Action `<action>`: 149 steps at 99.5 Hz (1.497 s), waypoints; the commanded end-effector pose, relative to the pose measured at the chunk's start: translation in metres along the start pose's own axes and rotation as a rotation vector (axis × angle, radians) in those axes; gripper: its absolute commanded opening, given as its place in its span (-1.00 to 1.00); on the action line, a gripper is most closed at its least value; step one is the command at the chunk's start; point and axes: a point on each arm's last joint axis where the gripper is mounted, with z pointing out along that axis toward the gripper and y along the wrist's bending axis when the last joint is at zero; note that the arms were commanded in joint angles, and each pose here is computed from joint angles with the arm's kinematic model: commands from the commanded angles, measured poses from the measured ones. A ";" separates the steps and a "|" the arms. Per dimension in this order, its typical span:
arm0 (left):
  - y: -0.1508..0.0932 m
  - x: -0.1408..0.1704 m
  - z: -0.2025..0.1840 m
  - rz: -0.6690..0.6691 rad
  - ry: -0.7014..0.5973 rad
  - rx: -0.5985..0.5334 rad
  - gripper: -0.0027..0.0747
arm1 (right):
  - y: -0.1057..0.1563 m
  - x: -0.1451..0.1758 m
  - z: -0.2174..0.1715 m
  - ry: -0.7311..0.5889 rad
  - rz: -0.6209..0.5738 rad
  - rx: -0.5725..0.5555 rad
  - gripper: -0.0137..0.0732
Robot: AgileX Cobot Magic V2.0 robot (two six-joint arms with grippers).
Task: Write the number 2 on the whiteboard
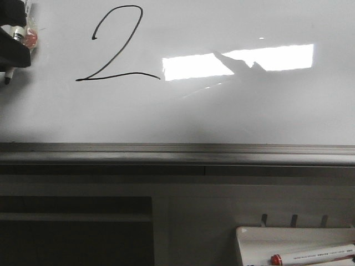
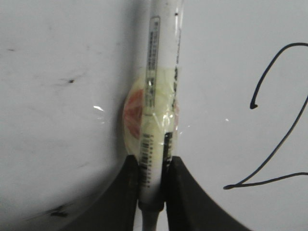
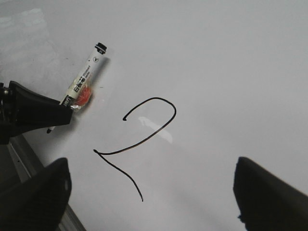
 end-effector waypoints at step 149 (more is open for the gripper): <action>-0.014 -0.022 -0.029 0.040 -0.059 0.110 -0.25 | -0.004 -0.016 -0.016 -0.081 0.020 0.038 0.46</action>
